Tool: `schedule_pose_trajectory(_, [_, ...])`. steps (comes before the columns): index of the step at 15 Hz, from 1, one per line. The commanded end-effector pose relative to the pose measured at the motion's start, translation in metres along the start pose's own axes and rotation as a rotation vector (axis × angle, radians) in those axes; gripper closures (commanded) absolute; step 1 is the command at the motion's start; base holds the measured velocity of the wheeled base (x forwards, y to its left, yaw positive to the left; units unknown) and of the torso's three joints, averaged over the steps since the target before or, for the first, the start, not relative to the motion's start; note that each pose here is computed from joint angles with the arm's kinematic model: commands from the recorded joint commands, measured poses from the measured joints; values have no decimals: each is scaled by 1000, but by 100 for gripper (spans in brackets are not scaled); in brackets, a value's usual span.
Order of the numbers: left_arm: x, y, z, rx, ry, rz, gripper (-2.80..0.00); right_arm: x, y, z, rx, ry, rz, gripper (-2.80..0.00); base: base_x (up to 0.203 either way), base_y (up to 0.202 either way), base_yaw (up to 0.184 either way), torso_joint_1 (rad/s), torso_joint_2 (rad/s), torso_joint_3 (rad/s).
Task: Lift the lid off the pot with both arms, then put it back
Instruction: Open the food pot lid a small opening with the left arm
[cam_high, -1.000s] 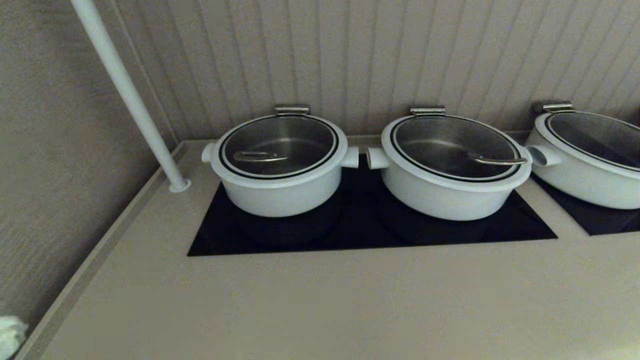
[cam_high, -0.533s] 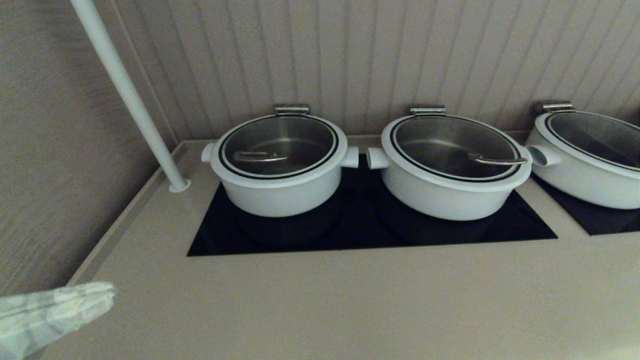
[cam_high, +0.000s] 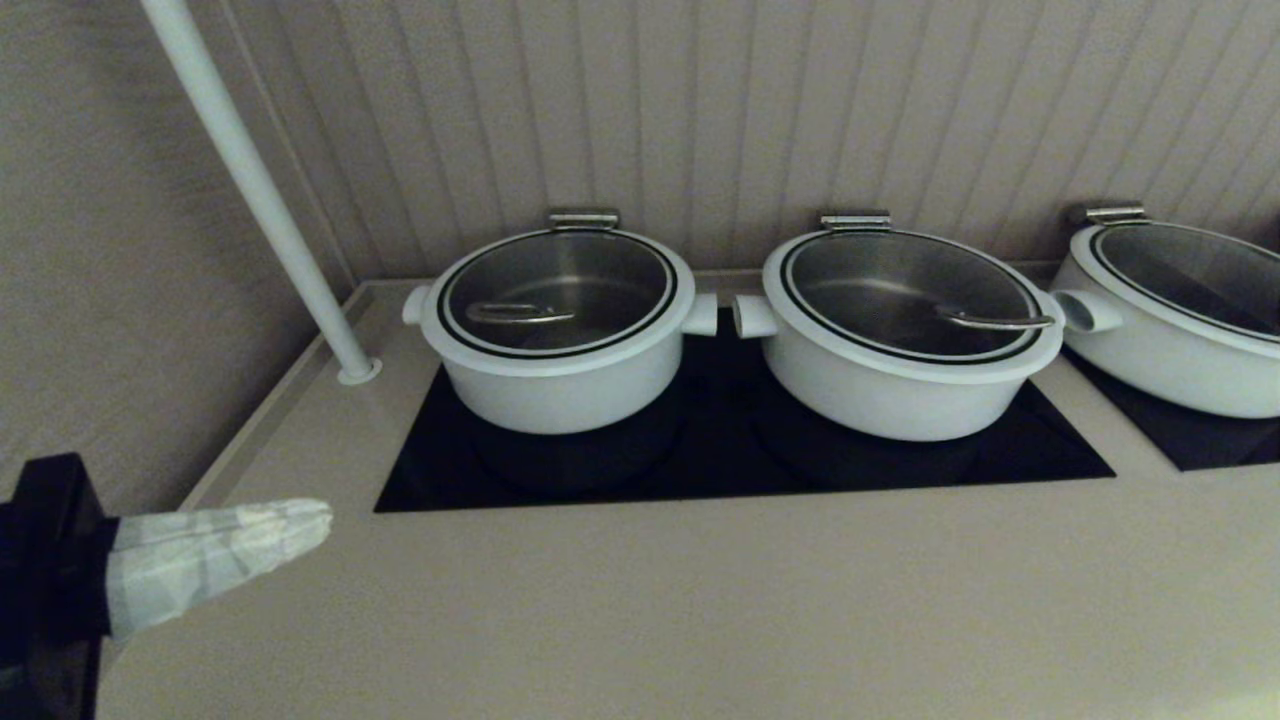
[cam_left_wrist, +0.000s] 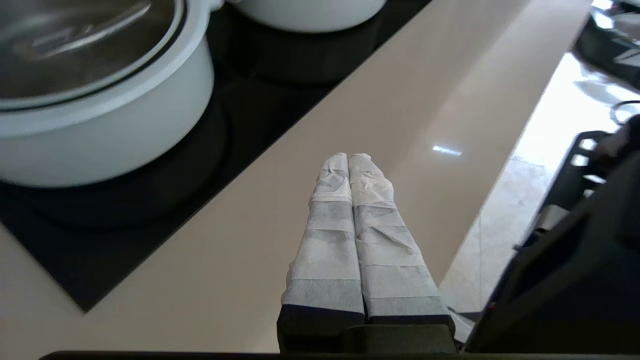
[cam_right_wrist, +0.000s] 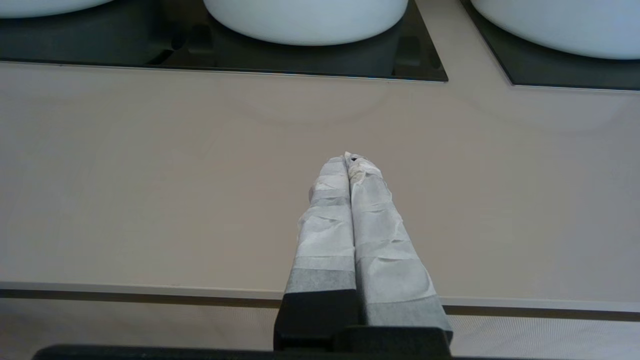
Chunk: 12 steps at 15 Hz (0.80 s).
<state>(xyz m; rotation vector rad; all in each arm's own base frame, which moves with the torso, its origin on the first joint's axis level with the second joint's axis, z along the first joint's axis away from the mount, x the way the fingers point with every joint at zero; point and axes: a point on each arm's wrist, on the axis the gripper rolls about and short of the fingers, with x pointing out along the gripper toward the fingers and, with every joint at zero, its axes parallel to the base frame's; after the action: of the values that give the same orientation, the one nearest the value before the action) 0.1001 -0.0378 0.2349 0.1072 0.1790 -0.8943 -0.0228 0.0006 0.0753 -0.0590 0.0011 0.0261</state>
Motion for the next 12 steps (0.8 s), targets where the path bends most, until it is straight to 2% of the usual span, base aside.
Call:
schedule_pose_trajectory(1, [9, 6, -2, -21, 33, 5, 0, 0, 0, 0, -1, 0, 0, 0, 0, 0, 0, 0, 0, 0])
schedule_pose_trajectory(8, [27, 23, 12, -28, 51, 13, 0, 0, 0, 0, -1, 1, 0, 0, 0, 0, 0, 0, 0, 0])
schedule_pose_trajectory(12, [38, 25, 13, -27, 70, -18, 0, 0, 0, 0, -1, 1, 1, 0, 0, 0, 0, 0, 0, 0])
